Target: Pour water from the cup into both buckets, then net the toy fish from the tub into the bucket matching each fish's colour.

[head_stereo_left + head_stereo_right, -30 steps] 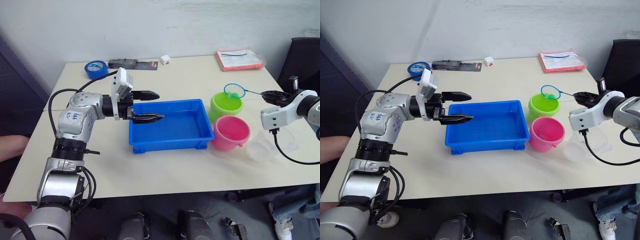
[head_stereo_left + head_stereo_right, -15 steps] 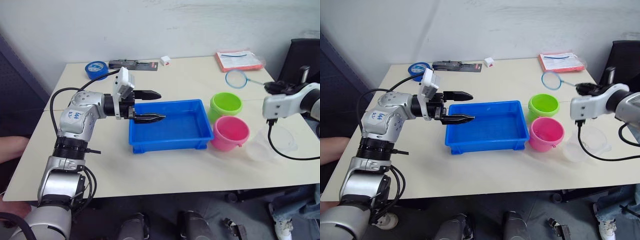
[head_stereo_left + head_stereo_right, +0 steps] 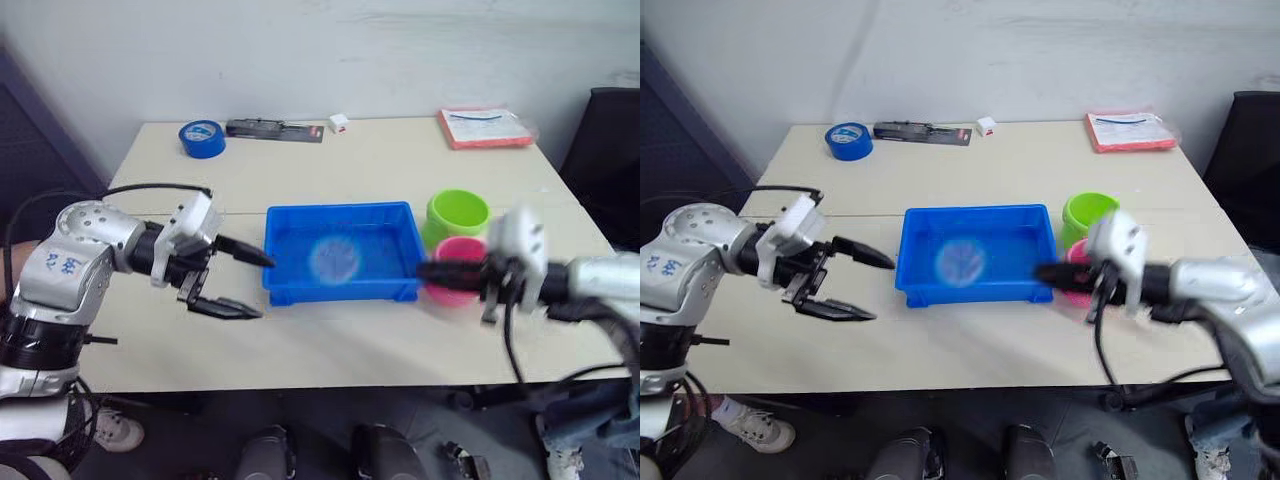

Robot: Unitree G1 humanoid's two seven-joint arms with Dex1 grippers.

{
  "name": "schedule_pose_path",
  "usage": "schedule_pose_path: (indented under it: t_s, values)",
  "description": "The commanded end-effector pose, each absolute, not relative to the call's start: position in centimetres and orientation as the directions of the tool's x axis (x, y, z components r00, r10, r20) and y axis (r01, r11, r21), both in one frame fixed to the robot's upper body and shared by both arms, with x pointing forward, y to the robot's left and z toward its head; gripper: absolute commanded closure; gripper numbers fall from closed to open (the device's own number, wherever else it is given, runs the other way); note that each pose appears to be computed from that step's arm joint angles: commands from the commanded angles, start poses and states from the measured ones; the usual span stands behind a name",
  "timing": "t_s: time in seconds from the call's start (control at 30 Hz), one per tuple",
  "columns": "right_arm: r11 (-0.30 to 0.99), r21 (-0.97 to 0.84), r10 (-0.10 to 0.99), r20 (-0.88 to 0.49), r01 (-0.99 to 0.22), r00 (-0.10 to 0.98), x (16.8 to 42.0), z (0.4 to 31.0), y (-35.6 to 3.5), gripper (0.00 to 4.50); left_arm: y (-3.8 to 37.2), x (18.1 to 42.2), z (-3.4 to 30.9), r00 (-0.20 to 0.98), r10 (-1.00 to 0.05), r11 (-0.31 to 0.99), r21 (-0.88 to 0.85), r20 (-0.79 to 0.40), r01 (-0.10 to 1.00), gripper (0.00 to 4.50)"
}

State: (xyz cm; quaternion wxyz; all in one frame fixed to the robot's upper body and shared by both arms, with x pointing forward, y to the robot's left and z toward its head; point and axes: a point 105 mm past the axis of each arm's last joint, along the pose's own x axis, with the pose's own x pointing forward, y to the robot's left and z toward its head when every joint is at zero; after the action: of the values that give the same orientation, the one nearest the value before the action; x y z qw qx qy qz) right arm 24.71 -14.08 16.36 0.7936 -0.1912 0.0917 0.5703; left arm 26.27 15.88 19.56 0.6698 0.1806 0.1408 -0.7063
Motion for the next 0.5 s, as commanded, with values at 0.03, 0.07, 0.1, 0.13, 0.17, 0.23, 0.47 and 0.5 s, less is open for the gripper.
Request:
schedule_pose_path:
  t_s: [0.03,0.07,0.1,0.13,0.17,0.23,0.47,0.5]
  values:
    - [0.181,-0.279,0.852,-0.435,-0.943,0.292,24.3,13.6,-13.2,3.70,16.6,25.9,19.2,-0.014,-0.865,-0.068,0.090,-0.501,0.994,0.00]
    - [0.171,-0.287,0.840,-0.458,-0.942,0.292,24.5,12.5,-13.2,3.70,16.8,25.9,18.9,-0.003,-0.861,-0.060,0.096,-0.509,0.994,0.00]
    - [0.164,-0.298,0.830,-0.474,-0.940,0.295,24.7,11.6,-13.3,3.70,16.8,26.0,18.6,0.007,-0.859,-0.054,0.103,-0.513,0.993,0.00]
    - [0.171,-0.305,0.818,-0.486,-0.937,0.308,25.1,10.7,-13.4,3.70,16.8,26.1,18.5,0.016,-0.861,-0.043,0.106,-0.509,0.993,0.00]
    - [0.181,-0.324,0.802,-0.498,-0.929,0.330,25.6,9.9,-13.6,3.20,16.8,26.3,18.5,0.026,-0.866,-0.033,0.109,-0.499,0.993,0.00]
    - [0.213,-0.341,0.776,-0.510,-0.915,0.371,26.5,9.0,-14.1,2.52,16.7,26.7,18.5,0.047,-0.877,-0.010,0.116,-0.478,0.993,0.00]
    - [0.327,-0.367,0.739,-0.475,-0.871,0.478,26.6,11.2,-16.5,0.05,16.2,28.3,19.5,0.111,-0.930,0.088,0.080,-0.351,0.993,0.00]
    - [0.372,-0.359,0.735,-0.449,-0.856,0.508,26.3,12.2,-17.1,0.05,16.3,28.6,19.7,0.122,-0.937,0.106,0.068,-0.329,0.992,0.00]
